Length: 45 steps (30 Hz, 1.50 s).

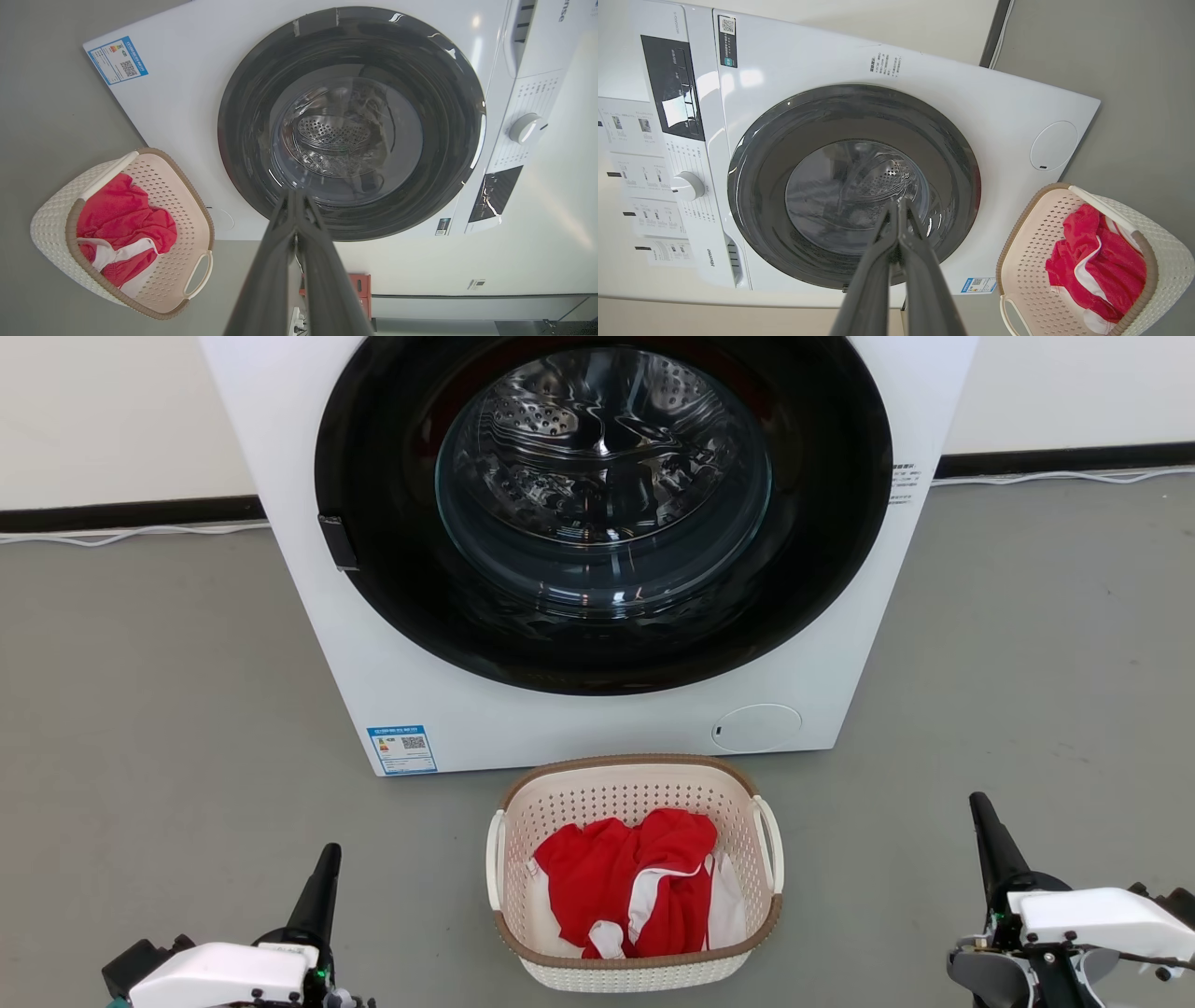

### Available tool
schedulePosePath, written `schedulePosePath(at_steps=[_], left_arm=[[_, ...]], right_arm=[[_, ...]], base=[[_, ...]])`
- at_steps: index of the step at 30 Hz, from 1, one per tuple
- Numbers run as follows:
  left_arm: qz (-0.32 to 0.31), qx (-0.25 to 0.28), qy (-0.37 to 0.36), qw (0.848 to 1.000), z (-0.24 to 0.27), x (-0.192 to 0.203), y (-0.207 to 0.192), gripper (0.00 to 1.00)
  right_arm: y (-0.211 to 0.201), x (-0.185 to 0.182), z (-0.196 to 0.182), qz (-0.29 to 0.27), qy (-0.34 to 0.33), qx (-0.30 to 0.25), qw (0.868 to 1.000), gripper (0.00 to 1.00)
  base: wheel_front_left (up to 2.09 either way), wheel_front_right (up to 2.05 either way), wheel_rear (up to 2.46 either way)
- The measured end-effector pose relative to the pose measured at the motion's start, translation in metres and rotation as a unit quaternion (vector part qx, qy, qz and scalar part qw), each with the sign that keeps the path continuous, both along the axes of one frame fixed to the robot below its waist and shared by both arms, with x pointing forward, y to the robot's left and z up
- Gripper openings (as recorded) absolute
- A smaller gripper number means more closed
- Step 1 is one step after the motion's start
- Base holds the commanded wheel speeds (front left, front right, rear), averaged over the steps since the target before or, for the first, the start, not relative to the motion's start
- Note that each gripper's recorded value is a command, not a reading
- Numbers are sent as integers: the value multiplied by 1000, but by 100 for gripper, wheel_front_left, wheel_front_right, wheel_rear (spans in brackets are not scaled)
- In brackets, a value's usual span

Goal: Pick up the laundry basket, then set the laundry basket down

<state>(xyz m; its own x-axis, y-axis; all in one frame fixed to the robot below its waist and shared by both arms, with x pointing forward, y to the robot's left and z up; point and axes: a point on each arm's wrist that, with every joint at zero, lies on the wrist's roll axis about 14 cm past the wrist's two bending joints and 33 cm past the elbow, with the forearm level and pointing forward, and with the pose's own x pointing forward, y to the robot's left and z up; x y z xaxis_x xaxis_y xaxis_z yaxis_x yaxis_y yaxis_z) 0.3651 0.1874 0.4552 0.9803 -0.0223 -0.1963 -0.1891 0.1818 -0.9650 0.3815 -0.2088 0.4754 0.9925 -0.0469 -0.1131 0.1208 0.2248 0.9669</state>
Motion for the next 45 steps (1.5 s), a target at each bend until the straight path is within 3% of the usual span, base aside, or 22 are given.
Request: schedulePosePath(at_steps=[19,45], left_arm=[[13,-93,-42,995,18,8,2,0],[14,-93,-46,994,20,8,2,0]], right_arm=[[2,2,16,1,-33,115,993,0],[2,2,16,1,-34,115,993,0]], base=[[0,0,0],[0,0,0]])
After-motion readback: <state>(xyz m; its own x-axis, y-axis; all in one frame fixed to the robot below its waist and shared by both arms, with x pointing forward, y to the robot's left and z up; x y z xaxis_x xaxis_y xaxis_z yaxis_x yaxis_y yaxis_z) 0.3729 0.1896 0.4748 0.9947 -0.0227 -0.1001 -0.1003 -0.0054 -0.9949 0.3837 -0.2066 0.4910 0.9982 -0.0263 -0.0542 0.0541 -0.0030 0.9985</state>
